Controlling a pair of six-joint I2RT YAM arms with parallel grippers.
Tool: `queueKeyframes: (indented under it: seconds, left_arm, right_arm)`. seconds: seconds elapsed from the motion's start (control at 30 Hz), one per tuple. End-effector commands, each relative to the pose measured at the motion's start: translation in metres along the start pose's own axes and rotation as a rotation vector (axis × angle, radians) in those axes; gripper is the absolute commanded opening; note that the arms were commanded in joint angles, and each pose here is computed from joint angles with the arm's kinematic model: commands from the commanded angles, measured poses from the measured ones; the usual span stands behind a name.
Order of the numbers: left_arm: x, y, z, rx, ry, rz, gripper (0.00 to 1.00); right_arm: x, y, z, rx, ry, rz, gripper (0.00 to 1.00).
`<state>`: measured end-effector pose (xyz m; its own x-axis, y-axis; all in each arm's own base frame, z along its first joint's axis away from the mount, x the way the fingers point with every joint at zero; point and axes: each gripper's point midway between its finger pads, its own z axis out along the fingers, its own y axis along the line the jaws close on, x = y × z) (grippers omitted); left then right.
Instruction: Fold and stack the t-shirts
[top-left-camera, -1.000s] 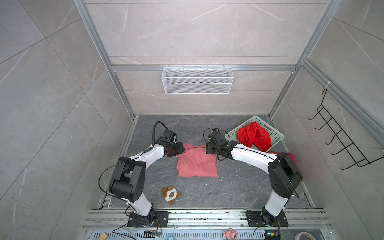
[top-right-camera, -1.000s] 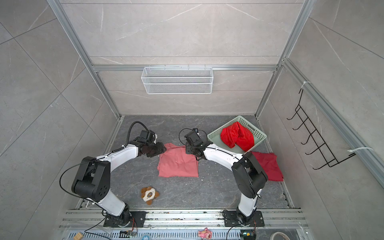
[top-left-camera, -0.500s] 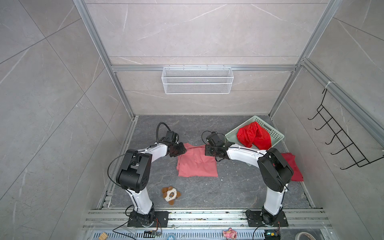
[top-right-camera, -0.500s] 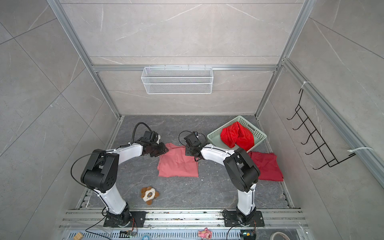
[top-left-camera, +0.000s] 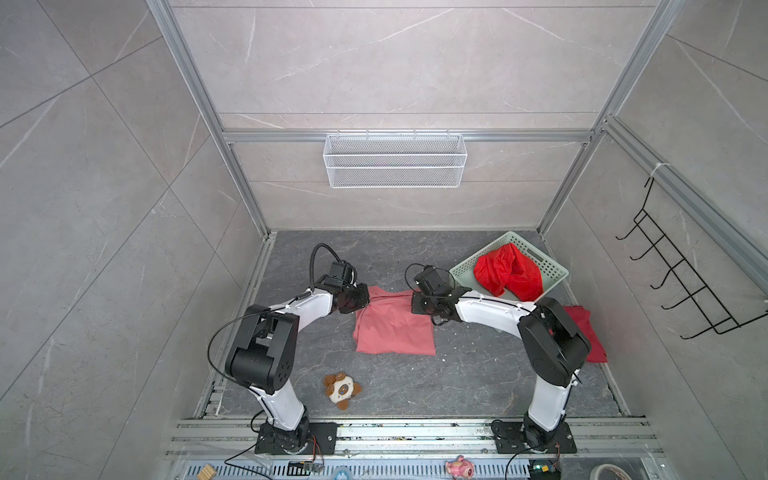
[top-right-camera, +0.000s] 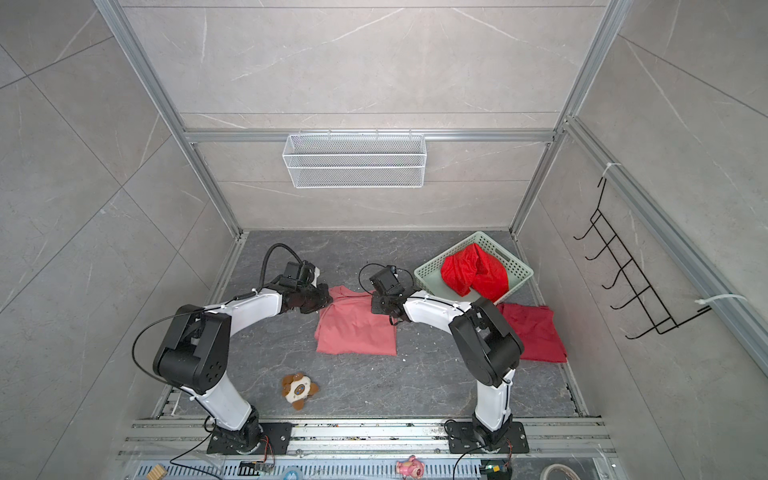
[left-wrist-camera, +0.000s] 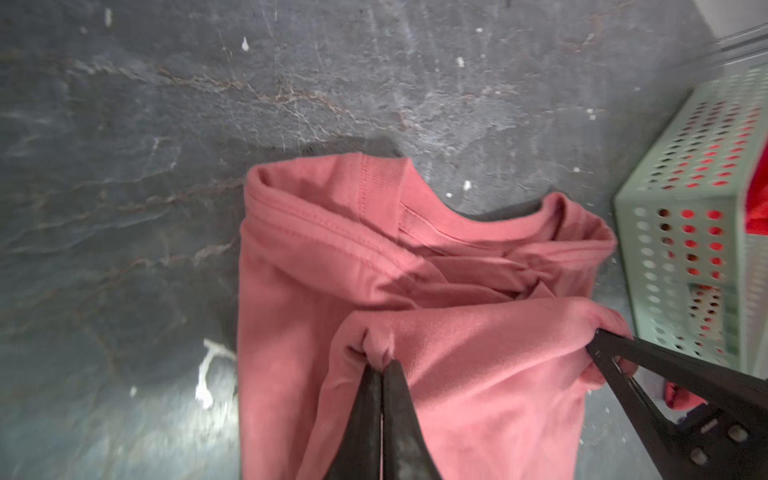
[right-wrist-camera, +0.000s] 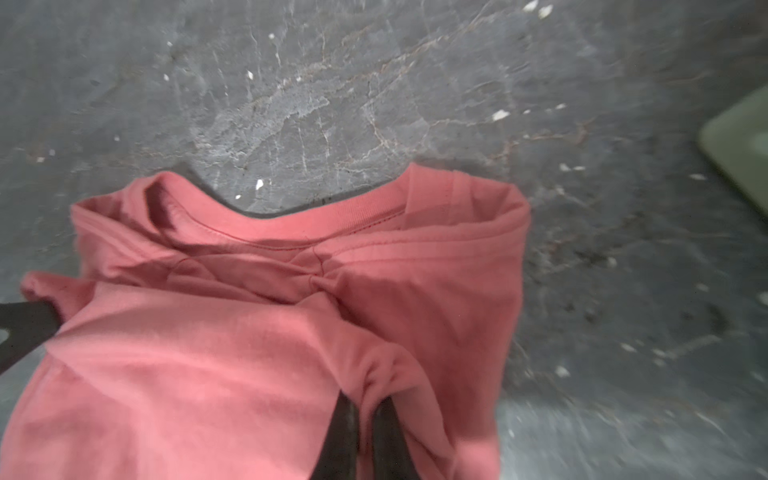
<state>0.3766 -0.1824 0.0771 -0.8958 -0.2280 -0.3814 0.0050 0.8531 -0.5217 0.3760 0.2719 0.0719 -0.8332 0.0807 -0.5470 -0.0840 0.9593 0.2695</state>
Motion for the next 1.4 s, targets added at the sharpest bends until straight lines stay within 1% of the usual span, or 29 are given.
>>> queueKeyframes:
  seconds: [0.0, 0.2, 0.27, 0.33, 0.43, 0.53, 0.7, 0.83, 0.93, 0.97, 1.0, 1.03, 1.13, 1.23, 1.3, 1.37]
  left_arm:
    - [-0.012, -0.027, -0.041, 0.075, -0.083, 0.008, 0.00]
    - [-0.018, -0.047, -0.087, 0.135, -0.177, 0.012, 0.00]
    - [-0.025, -0.053, -0.096, 0.146, -0.209, 0.018, 0.00]
    - [-0.033, -0.055, -0.098, 0.140, -0.232, 0.027, 0.00]
    - [-0.042, -0.057, -0.087, 0.136, -0.221, 0.037, 0.00]
    - [-0.046, -0.052, -0.063, 0.125, -0.194, 0.031, 0.00]
    - [-0.057, -0.032, -0.022, 0.057, -0.164, 0.019, 0.00]
    - [-0.071, -0.010, 0.002, 0.009, -0.170, -0.038, 0.00]
    - [-0.075, 0.006, 0.017, -0.022, -0.157, -0.108, 0.00]
    - [-0.075, 0.011, 0.021, -0.031, -0.145, -0.135, 0.00]
    - [-0.074, 0.012, 0.023, -0.038, -0.134, -0.148, 0.04]
    - [-0.075, 0.014, 0.023, -0.052, -0.130, -0.158, 0.12]
    - [-0.079, 0.015, 0.013, -0.081, -0.156, -0.158, 0.27]
    - [-0.086, 0.014, -0.007, -0.110, -0.200, -0.144, 0.37]
    - [-0.089, 0.011, -0.021, -0.126, -0.226, -0.129, 0.39]
    - [-0.089, 0.004, -0.034, -0.131, -0.240, -0.093, 0.39]
  right_arm:
    - [-0.013, 0.000, -0.039, -0.007, -0.061, -0.009, 0.00]
    - [-0.030, 0.010, -0.080, -0.036, -0.138, -0.030, 0.00]
    - [-0.041, 0.012, -0.088, -0.032, -0.173, -0.031, 0.01]
    - [-0.051, 0.014, -0.088, -0.013, -0.187, -0.050, 0.01]
    - [-0.058, 0.019, -0.071, 0.008, -0.170, -0.081, 0.01]
    - [-0.059, 0.022, -0.046, 0.019, -0.138, -0.084, 0.02]
    - [-0.068, 0.014, -0.005, 0.066, -0.127, -0.064, 0.02]
    - [-0.085, 0.006, 0.022, 0.094, -0.147, -0.028, 0.04]
    - [-0.093, 0.000, 0.044, 0.113, -0.132, -0.015, 0.16]
    - [-0.094, -0.001, 0.049, 0.120, -0.126, -0.014, 0.23]
    - [-0.094, -0.003, 0.052, 0.128, -0.117, -0.013, 0.30]
    - [-0.094, -0.004, 0.052, 0.137, -0.116, -0.013, 0.37]
    - [-0.101, -0.012, 0.037, 0.167, -0.163, -0.011, 0.47]
    - [-0.108, -0.023, 0.012, 0.218, -0.205, -0.027, 0.51]
    - [-0.109, -0.026, -0.006, 0.228, -0.219, -0.030, 0.51]
    - [-0.106, -0.027, -0.022, 0.225, -0.219, -0.025, 0.49]
